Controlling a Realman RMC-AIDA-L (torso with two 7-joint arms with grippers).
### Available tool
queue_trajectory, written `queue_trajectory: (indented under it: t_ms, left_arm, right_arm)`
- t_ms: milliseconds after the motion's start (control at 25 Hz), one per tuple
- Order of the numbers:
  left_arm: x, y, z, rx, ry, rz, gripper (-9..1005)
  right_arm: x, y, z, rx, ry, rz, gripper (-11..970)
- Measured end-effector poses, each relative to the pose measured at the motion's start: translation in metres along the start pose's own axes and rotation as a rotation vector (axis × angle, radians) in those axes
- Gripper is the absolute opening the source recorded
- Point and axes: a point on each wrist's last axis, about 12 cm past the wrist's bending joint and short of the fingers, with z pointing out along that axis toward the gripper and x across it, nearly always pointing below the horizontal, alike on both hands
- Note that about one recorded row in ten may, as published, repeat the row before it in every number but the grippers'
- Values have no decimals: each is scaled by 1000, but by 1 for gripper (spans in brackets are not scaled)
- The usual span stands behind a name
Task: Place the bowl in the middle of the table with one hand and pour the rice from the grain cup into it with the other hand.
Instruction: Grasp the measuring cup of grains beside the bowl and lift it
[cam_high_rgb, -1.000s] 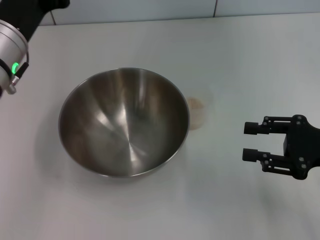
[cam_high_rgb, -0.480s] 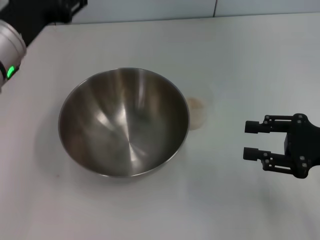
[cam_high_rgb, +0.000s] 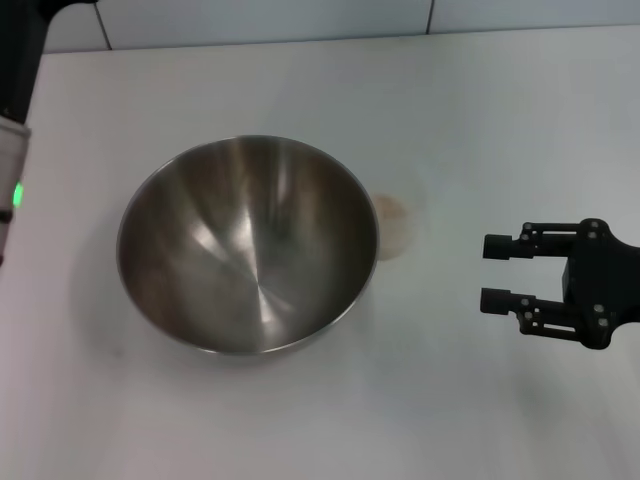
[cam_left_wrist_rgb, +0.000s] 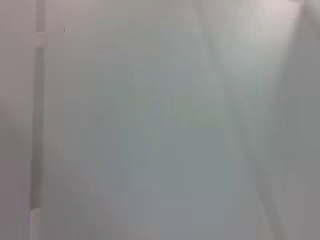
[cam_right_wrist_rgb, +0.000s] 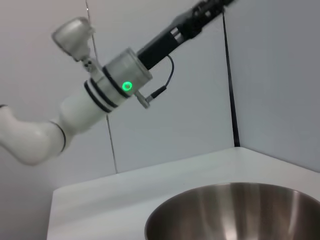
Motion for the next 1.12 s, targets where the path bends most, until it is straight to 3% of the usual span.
queue_trajectory:
  t_ms: [240, 320, 440, 560, 600, 760, 1120]
  left_arm:
    - [8, -36, -24, 172, -137, -42, 812]
    - [14, -42, -28, 220, -161, -28, 812]
    - [23, -36, -29, 272, -122, 13, 812]
    - [33, -17, -32, 290, -30, 60, 810]
    - [37, -3, -38, 288, 16, 84, 810]
    - [34, 10, -49, 289, 48, 92, 810]
    - [38, 1, -56, 244, 183, 30, 809]
  right_arm:
    - [-1, 0, 0, 3, -19, 0, 548]
    - [-2, 0, 1, 0, -23, -3, 548]
    - [-3, -2, 3, -7, -23, -9, 548]
    - [-4, -2, 2, -4, -23, -12, 548]
    - [-4, -2, 1, -2, -22, -16, 548]
    - [-4, -2, 2, 0, -22, -19, 548]
    - [-10, -9, 8, -14, -21, -44, 549]
